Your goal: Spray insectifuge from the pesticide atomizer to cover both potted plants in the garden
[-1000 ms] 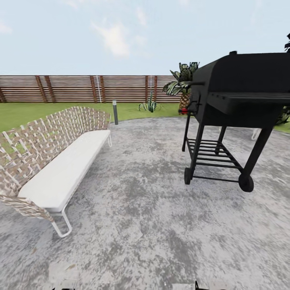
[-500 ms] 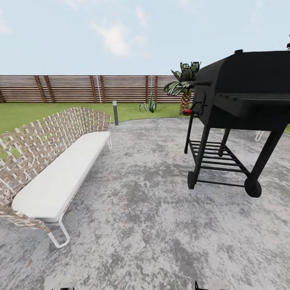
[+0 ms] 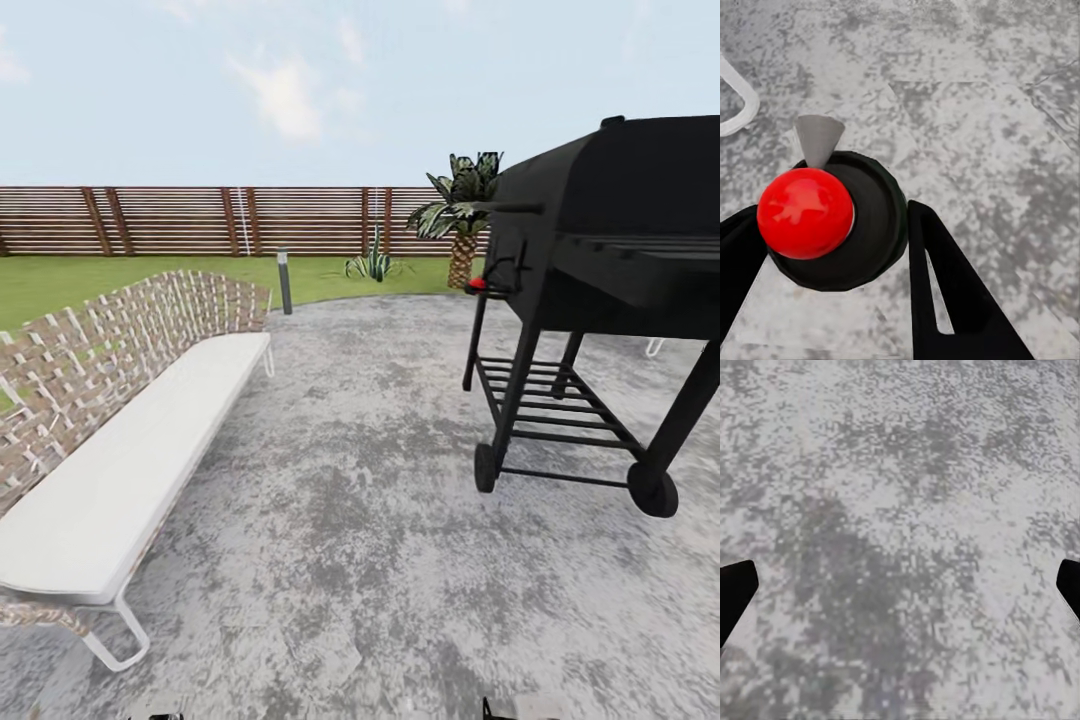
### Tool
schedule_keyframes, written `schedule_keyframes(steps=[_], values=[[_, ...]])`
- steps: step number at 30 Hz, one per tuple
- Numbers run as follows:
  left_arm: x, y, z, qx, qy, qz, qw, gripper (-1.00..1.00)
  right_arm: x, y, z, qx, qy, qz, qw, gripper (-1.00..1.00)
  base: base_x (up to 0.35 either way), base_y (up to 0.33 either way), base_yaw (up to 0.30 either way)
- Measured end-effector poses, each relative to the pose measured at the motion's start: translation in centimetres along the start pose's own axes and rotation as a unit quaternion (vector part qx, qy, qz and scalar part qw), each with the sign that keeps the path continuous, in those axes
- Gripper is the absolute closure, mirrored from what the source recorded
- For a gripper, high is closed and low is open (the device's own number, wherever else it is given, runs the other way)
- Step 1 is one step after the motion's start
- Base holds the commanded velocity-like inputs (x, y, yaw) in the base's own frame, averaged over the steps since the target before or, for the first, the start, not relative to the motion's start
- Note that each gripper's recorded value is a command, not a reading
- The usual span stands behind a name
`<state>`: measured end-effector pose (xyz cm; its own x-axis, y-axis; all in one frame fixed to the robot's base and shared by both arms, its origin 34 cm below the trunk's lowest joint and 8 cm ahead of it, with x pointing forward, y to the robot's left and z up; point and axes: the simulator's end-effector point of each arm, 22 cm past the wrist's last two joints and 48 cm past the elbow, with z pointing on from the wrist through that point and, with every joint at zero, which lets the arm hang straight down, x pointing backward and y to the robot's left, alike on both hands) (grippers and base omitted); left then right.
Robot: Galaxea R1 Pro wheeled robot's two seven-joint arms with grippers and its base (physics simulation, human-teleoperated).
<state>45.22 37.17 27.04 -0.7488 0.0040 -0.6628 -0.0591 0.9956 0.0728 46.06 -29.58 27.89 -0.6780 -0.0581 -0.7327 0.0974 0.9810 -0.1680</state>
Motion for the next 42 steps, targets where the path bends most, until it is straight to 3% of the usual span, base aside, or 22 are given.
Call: schedule_keyframes(steps=[42], values=[[-0.01, 0.17, -0.01, -0.002, 0.000, -0.002, 1.0000, 1.00, 0.02, -0.14, 0.00, 0.003, 0.000, 0.000, 1.0000, -1.00, 0.344, 0.011, 0.000]])
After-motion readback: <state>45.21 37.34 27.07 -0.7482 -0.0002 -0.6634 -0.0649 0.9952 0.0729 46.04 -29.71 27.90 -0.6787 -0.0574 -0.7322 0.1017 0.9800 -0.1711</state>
